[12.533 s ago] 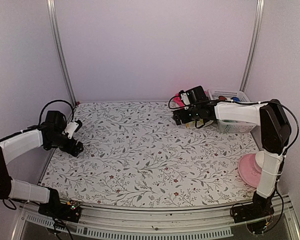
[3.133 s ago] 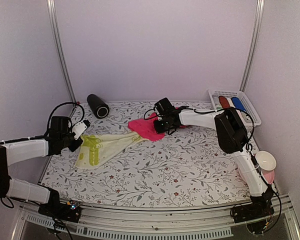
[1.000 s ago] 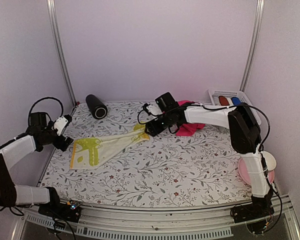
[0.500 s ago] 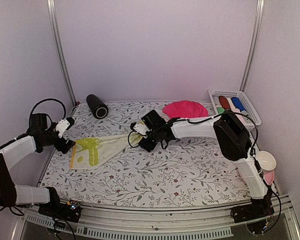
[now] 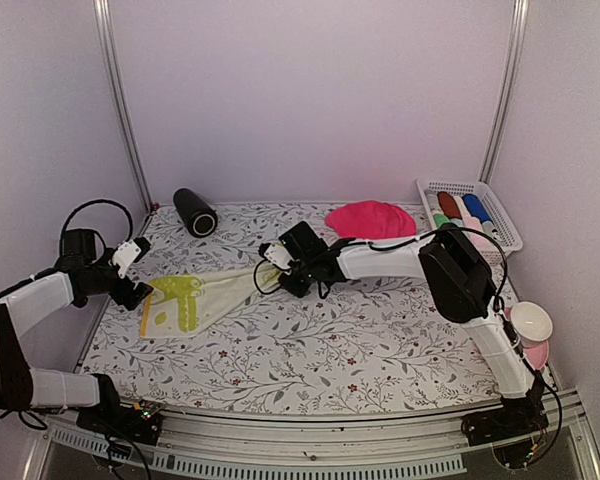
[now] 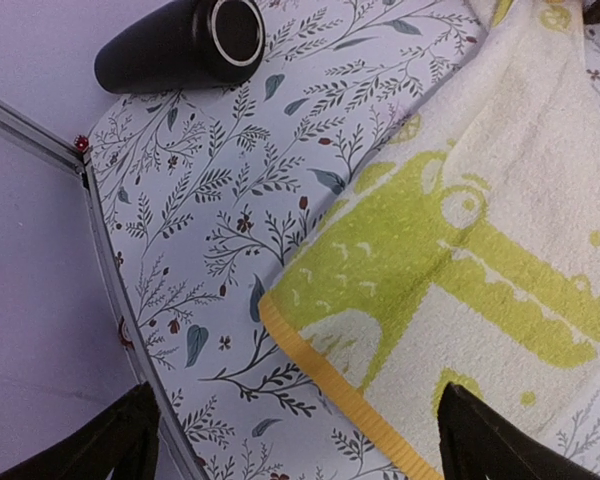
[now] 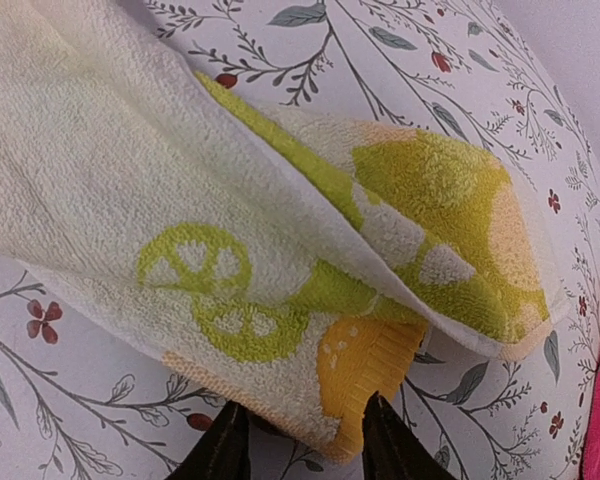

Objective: Roll the towels
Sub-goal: Pick up the towel from the center of the board.

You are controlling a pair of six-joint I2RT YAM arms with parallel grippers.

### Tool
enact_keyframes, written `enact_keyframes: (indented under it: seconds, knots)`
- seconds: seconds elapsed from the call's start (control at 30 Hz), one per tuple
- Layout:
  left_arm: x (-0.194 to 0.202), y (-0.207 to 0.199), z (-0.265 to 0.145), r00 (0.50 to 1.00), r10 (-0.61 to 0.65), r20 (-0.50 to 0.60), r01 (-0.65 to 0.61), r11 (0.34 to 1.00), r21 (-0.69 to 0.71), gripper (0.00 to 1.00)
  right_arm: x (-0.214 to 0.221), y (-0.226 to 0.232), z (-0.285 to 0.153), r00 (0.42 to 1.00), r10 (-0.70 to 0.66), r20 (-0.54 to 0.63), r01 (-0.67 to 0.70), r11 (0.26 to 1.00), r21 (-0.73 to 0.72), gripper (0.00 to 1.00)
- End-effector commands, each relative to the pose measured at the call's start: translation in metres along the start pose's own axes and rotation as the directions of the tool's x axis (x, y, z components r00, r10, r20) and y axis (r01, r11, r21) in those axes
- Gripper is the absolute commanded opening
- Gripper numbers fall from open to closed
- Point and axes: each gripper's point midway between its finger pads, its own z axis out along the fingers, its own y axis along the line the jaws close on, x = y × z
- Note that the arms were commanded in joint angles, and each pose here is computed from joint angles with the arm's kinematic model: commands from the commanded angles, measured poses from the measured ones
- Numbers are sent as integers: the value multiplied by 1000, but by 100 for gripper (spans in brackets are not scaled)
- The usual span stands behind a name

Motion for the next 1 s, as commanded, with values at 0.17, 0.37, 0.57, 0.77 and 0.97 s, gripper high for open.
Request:
enact_keyframes:
  seconds: [0.17, 0.37, 0.57, 0.77, 0.97]
  knots:
    - [3, -8, 4, 1000, -24, 14, 24, 999, 29, 97, 13, -8, 17, 999, -18, -33, 20, 997, 76, 5]
    - [1, -14, 4, 999, -3, 33, 1, 999, 54, 97, -9, -22, -5, 999, -20, 38, 15, 992, 126, 2]
    - [-15, -34, -4, 990, 89, 113, -102, 989, 110, 97, -34, -56, -50, 997, 1, 78, -20, 972, 234, 2]
    - [-38, -70, -4, 960, 200, 197, -240, 949, 205, 97, -29, -90, -99, 996, 76, 41, -86, 928, 363, 2]
    - [-50, -126, 6, 884, 383, 268, -449, 856, 257, 96, 1, -126, -124, 980, 198, -23, -167, 877, 450, 2]
